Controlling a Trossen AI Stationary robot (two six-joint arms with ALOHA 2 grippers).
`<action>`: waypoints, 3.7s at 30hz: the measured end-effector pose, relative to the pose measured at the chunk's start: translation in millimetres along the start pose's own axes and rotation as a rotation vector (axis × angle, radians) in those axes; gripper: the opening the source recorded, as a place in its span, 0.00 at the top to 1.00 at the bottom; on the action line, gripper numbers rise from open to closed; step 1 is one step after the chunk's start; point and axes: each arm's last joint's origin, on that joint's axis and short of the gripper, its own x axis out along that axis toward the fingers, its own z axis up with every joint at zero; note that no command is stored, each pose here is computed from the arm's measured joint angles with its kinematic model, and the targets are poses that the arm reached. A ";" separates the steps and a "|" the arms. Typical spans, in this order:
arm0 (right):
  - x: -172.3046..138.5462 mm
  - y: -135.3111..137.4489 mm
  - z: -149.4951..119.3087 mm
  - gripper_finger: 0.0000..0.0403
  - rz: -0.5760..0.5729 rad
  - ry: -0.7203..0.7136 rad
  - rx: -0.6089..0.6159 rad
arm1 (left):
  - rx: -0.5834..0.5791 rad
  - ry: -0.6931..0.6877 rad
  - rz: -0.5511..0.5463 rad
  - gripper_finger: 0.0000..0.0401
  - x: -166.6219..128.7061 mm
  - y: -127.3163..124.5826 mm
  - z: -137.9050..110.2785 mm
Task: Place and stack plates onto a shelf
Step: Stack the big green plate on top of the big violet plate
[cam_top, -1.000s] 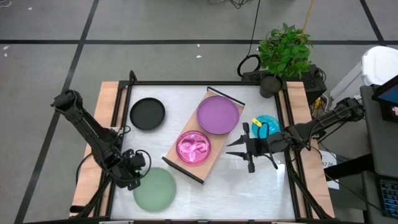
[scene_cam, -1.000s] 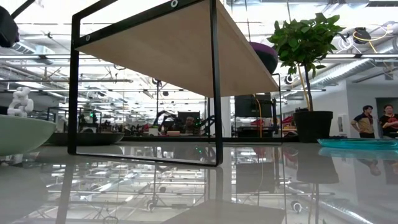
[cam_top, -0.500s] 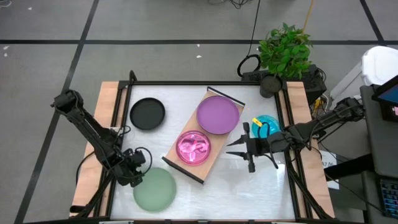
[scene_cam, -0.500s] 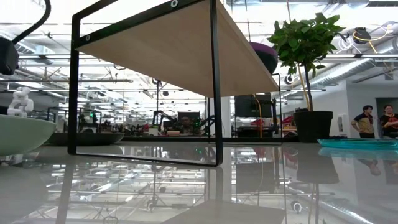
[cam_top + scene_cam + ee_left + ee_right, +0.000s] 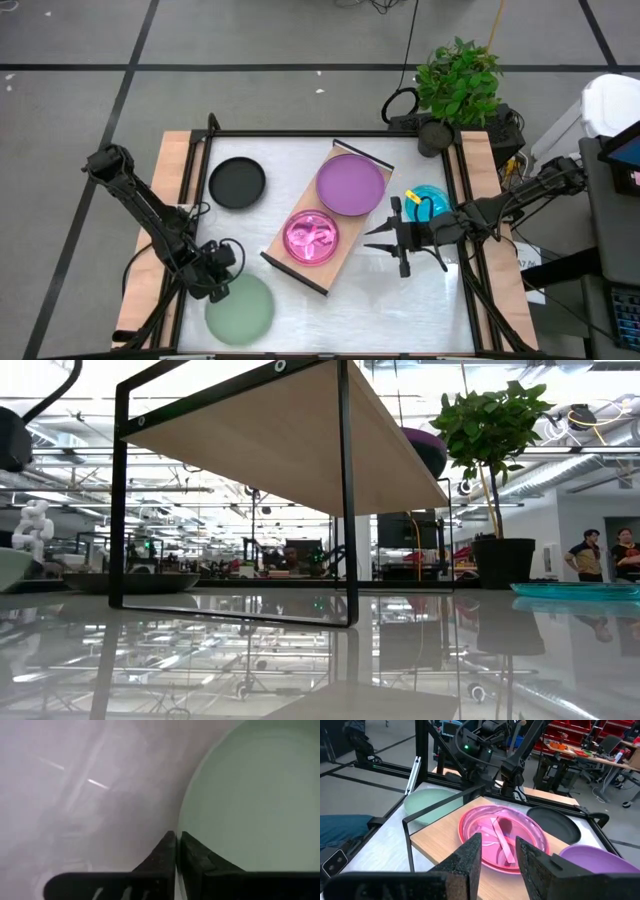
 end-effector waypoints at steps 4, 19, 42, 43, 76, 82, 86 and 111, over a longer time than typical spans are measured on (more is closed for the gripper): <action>0.0 0.1 -1.0 0.74 0.001 0.010 -0.008 | 0.008 0.004 -0.036 0.97 -0.1 -3.3 0.5; 0.1 -0.6 -1.8 0.74 -0.026 0.019 -0.029 | 0.167 -0.062 -0.208 0.98 -47.5 -53.9 25.8; -0.1 -1.8 -3.8 0.74 -0.068 0.042 -0.045 | 0.257 -0.347 -0.265 0.98 -153.6 -84.9 114.0; -0.1 -1.8 -4.0 0.74 -0.067 0.044 -0.045 | 0.267 -0.368 -0.263 0.98 -157.8 -84.2 119.3; -8.3 -1.3 0.0 0.74 -0.053 0.018 -0.030 | 0.189 -0.964 0.157 0.98 -219.7 14.3 285.2; -8.9 0.7 -1.0 0.74 -0.033 0.027 -0.036 | 0.185 -0.925 0.124 0.98 -191.9 28.5 315.9; -10.5 5.9 -1.2 0.74 0.004 0.028 -0.048 | 0.168 -0.926 0.116 0.98 -177.3 40.1 333.7; -14.5 16.0 -1.7 0.74 0.049 0.030 -0.072 | 0.030 -0.807 0.117 0.98 -123.4 74.7 366.3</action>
